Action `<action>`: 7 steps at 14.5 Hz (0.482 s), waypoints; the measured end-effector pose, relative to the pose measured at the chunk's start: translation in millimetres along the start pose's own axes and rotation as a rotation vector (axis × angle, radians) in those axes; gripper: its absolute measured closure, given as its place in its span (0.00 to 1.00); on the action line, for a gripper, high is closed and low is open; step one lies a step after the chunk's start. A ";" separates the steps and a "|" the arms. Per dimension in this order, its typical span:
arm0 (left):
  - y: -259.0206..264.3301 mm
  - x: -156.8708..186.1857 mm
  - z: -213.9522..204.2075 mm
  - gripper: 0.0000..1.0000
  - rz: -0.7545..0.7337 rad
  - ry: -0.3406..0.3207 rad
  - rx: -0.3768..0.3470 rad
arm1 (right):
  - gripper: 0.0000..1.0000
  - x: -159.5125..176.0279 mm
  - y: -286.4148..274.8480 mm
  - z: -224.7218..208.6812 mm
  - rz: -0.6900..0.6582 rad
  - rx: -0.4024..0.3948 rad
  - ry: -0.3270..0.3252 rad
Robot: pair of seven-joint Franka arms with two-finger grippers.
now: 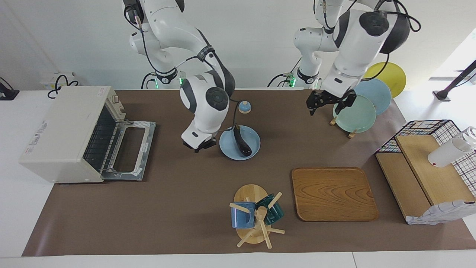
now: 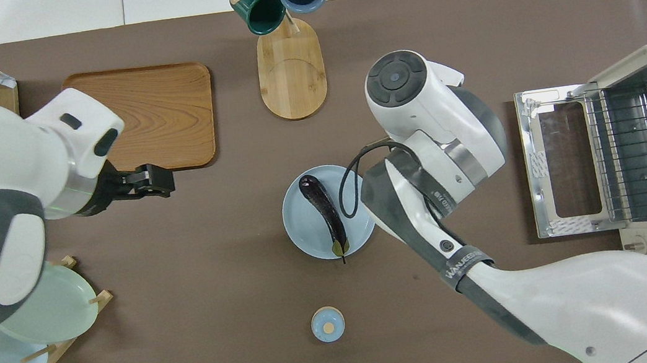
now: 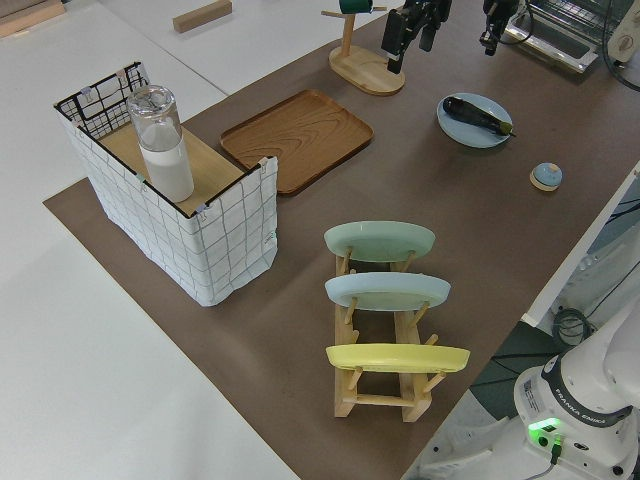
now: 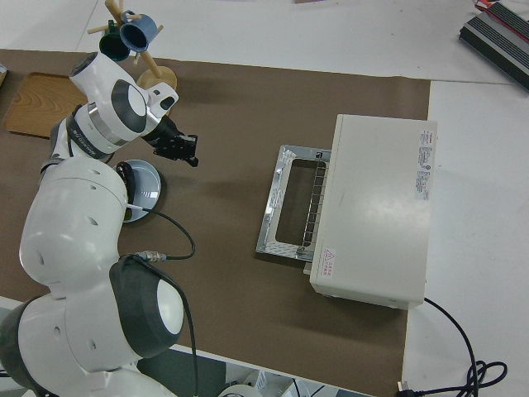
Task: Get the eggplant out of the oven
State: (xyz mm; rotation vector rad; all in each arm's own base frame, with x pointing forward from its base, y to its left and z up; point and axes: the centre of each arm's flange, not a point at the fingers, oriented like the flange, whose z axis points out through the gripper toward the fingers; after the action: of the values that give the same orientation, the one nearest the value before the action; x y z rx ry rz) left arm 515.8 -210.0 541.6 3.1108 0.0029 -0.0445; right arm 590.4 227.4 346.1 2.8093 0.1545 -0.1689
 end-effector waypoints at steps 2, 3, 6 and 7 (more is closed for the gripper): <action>47.5 -8.1 25.8 0.00 -0.048 0.004 -0.028 | 0.99 -5.5 27.0 37.9 -0.003 -0.040 0.013; 71.3 -10.7 41.8 0.00 -0.062 0.007 -0.037 | 0.99 -9.5 40.0 55.8 -0.010 -0.064 0.020; 138.3 -17.9 96.8 0.00 -0.124 0.019 -0.062 | 0.99 -17.7 82.8 92.8 -0.017 -0.091 0.016; 157.6 -21.4 115.6 0.00 -0.139 0.030 -0.076 | 0.99 -18.6 95.3 98.7 -0.016 -0.088 0.011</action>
State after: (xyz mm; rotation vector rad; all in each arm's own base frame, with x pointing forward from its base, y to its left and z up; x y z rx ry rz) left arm 491.5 -371.1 431.4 3.0293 0.2162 -0.0009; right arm 574.2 104.1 285.3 2.7222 0.1830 -0.1474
